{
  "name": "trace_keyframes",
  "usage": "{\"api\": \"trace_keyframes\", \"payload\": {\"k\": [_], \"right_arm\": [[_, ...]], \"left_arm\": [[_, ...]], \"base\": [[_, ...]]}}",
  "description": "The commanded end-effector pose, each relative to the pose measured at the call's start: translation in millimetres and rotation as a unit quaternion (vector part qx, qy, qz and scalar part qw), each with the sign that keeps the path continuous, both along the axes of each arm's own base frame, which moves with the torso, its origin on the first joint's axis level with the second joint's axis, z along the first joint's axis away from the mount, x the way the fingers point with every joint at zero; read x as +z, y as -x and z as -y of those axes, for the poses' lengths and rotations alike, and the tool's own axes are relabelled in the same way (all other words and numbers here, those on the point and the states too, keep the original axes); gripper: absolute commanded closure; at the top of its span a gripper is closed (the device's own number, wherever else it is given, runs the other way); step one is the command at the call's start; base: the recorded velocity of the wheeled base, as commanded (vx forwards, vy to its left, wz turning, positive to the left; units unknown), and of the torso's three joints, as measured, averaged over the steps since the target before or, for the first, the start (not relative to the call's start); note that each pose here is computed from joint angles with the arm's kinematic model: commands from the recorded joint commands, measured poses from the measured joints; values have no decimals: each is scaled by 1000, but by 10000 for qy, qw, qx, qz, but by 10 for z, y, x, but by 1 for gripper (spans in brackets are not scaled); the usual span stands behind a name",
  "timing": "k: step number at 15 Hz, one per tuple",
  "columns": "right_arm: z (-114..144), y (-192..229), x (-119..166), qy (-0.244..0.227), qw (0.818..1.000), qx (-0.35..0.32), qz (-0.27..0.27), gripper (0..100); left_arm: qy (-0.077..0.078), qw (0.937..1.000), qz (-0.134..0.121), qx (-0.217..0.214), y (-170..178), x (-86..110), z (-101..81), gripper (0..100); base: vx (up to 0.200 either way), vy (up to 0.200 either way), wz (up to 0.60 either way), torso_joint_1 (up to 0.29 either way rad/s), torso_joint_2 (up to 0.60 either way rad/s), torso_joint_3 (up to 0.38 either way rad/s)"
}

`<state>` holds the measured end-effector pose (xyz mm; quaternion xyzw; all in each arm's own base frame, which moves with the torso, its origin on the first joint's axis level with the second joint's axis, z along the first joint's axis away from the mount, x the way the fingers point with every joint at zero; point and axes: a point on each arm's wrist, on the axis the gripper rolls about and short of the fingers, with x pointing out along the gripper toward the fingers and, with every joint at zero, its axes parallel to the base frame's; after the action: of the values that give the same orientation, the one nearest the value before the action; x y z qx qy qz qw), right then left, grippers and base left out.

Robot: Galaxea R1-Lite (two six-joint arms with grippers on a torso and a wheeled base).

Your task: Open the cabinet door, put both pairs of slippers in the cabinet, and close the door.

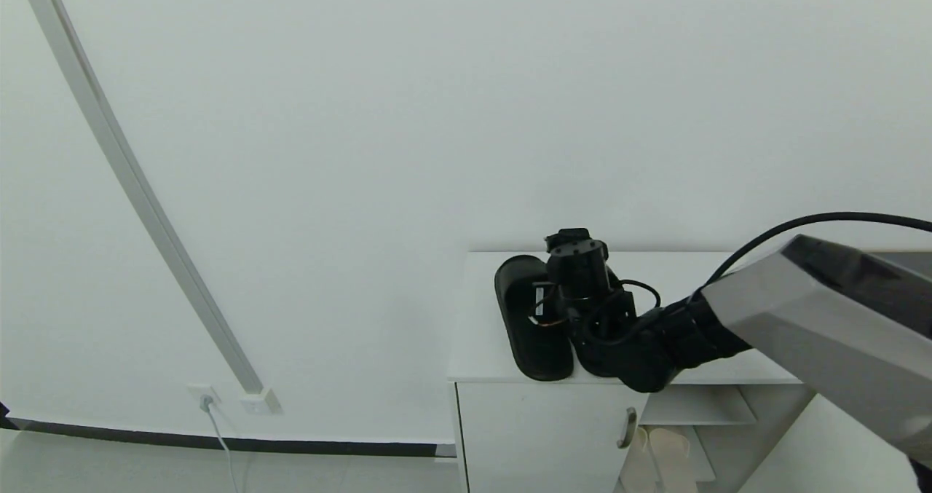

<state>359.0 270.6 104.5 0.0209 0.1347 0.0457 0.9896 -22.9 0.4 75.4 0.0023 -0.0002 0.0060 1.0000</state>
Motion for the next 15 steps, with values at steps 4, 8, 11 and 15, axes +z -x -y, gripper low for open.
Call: {"api": "trace_keyframes", "payload": {"k": [4, 8, 11, 15], "right_arm": [[400, 990, 511, -171, 9946, 1016, -117, 100], [422, 1286, 482, -233, 9908, 1322, -159, 100], [427, 1316, 473, -270, 9892, 1425, -191, 100], [472, 1360, 506, -284, 9889, 1452, -162, 100]], "left_arm": [[8, 10000, -10, 9, -1, 0, 0, 100], [8, 10000, -10, 2, -1, 0, 0, 100], [8, 10000, -10, 2, -1, 0, 0, 100], [8, 10000, -10, 2, -1, 0, 0, 100]], "base": [[0, 0, 0, 0, 0, 0], [0, 0, 0, 0, 0, 0], [0, 0, 0, 0, 0, 0], [0, 0, 0, 0, 0, 0]]}}
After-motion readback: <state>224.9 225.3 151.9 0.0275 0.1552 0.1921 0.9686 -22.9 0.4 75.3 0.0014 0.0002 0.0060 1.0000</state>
